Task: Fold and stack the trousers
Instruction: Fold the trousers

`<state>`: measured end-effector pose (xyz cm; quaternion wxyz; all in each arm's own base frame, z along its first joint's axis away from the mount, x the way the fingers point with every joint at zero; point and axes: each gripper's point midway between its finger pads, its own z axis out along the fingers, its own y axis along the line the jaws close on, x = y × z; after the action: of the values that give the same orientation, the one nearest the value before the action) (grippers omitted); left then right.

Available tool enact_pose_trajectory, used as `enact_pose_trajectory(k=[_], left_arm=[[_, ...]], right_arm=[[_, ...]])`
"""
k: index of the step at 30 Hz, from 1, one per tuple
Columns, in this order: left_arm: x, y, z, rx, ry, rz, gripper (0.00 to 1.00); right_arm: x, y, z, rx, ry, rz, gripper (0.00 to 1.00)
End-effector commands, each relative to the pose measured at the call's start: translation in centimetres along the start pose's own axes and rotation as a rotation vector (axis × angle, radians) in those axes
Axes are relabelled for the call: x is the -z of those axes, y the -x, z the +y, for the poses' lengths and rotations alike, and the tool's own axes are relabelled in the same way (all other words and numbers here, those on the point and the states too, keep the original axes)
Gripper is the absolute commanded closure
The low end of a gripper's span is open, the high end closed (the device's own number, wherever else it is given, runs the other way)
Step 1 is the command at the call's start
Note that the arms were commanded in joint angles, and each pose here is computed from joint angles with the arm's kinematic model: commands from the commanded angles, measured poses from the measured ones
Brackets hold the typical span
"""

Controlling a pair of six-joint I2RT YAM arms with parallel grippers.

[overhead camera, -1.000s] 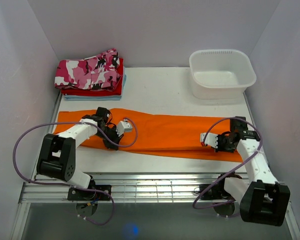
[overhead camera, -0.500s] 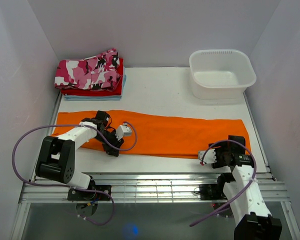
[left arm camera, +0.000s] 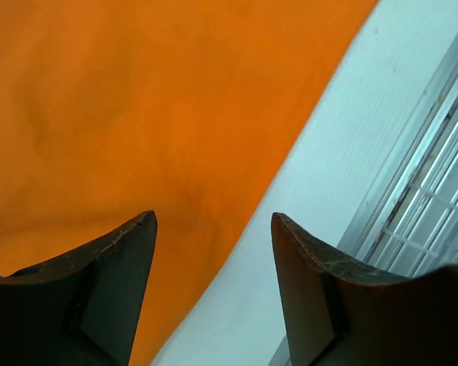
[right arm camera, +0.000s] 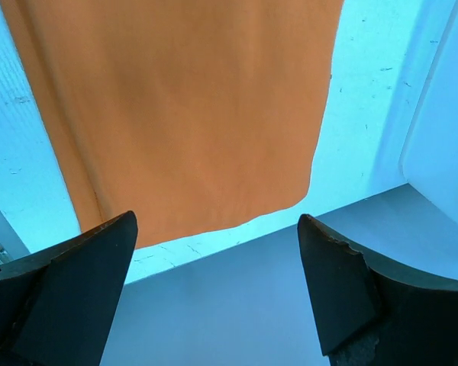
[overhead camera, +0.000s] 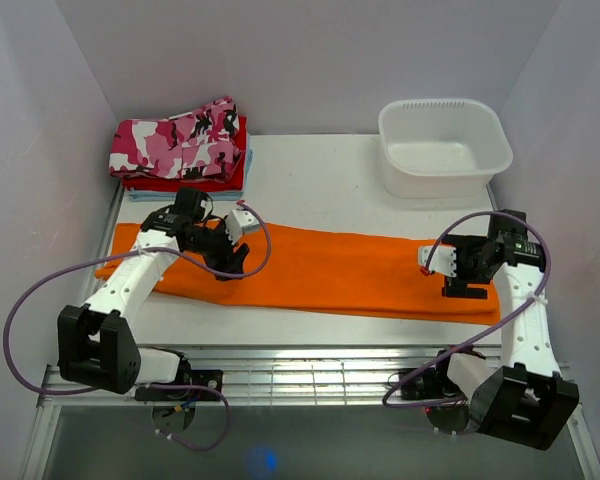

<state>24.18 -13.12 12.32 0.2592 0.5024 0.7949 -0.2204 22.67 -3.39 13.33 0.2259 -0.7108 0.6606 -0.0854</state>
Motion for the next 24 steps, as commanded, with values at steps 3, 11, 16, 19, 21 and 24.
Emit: enact_pose_trajectory(k=[3, 11, 16, 19, 21, 24], left_arm=[[-1.7, 2.5, 3.6, 0.253, 0.039, -0.012, 0.3], [-6.4, -2.1, 8.1, 0.517, 0.14, 0.136, 0.35], [-6.1, -5.5, 9.1, 0.618, 0.163, 0.161, 0.38], [-6.0, -6.4, 8.2, 0.648, 0.14, 0.142, 0.38], [-5.6, -6.1, 7.8, 0.641, 0.143, 0.12, 0.38], [-4.9, -5.8, 7.6, 0.657, 0.165, 0.09, 0.36]], right_arm=[[0.6, 0.3, -3.2, -0.242, 0.065, -0.111, 0.09], [-5.6, -1.7, -3.0, -0.842, 0.318, -0.143, 0.23], [-4.7, -6.8, -0.3, -1.073, 0.292, -0.036, 0.38], [-2.8, -10.6, -0.1, -1.302, 0.196, 0.013, 0.37], [-1.6, -12.7, 0.9, -1.447, 0.156, 0.038, 0.37], [-1.2, -13.6, 3.0, -1.602, 0.16, 0.045, 0.37]])
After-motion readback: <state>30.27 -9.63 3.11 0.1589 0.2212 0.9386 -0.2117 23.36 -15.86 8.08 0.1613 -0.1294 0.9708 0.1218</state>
